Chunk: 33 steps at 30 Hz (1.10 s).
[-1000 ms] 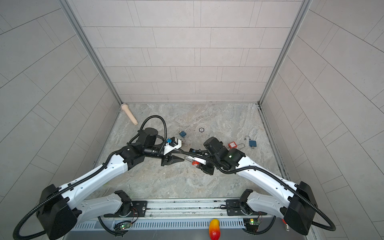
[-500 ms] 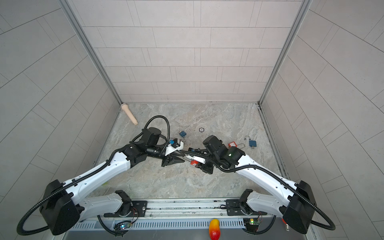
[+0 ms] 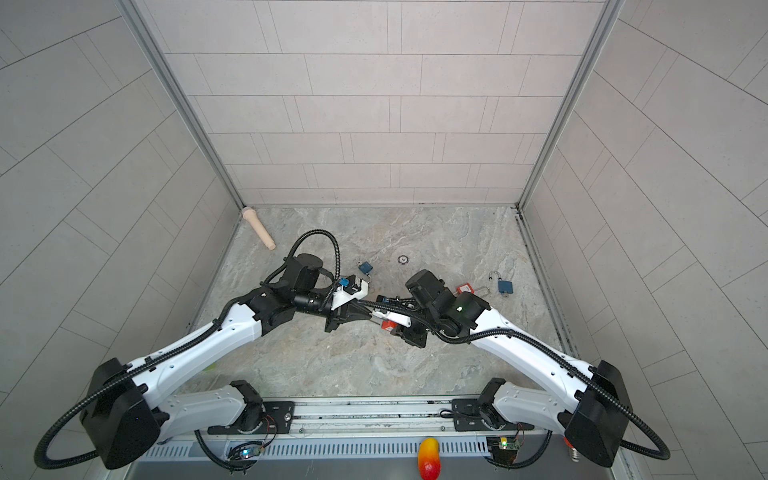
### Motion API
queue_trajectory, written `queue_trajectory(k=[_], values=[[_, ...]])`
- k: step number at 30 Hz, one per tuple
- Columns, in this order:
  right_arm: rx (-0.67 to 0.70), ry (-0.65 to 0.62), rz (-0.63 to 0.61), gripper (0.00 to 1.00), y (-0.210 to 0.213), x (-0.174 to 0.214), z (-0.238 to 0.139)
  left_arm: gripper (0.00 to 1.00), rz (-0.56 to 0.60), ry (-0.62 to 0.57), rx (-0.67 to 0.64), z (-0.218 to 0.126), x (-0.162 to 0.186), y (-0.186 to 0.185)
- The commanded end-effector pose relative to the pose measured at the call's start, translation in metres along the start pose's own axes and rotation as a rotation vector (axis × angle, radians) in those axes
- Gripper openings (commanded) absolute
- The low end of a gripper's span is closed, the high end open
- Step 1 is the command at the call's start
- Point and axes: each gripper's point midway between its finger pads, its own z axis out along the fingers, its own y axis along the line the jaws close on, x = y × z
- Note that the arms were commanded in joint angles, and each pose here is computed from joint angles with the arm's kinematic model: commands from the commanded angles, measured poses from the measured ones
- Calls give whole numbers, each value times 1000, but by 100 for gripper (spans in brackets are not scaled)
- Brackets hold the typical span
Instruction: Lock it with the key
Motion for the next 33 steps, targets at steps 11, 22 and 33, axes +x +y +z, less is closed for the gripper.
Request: queue_trajectory(k=[11, 22, 33], values=[[138, -68, 38, 55, -14, -1, -34, 0, 104, -191, -34, -10, -58, 7], [138, -159, 97, 51, -17, 0, -44, 0, 77, -250, 21, -6, -71, 4], [106, -188, 91, 46, -15, -9, -44, 0, 72, -245, 13, -7, -67, 2]])
